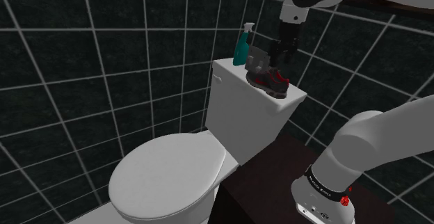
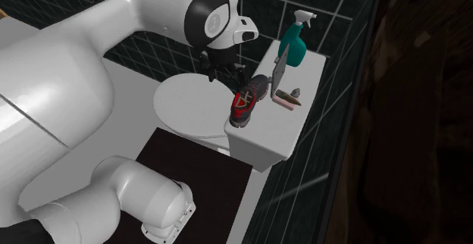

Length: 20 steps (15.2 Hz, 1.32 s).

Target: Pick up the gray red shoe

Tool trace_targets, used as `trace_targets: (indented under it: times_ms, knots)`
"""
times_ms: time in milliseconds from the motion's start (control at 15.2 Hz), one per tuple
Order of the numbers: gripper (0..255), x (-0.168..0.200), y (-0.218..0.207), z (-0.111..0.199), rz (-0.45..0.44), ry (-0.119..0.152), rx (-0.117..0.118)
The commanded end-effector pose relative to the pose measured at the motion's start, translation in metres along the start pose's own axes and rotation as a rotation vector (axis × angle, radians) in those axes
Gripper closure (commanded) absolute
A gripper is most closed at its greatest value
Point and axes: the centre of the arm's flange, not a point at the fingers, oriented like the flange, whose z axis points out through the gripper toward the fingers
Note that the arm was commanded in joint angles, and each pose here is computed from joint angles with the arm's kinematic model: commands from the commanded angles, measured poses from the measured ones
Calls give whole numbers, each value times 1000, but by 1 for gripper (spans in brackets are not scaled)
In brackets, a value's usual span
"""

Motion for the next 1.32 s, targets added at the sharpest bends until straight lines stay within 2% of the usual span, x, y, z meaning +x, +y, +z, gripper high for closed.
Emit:
trace_targets:
  times_ms: [0,264,858,924,1254]
  knots:
    - [0,18,16,7,3,1,-10]
    - [0,51,49,18,10,2,-27]
    - [0,55,47,57,10,2,-27]
    - [255,54,46,57,10,2,-27]
    - [255,54,47,57,10,2,-27]
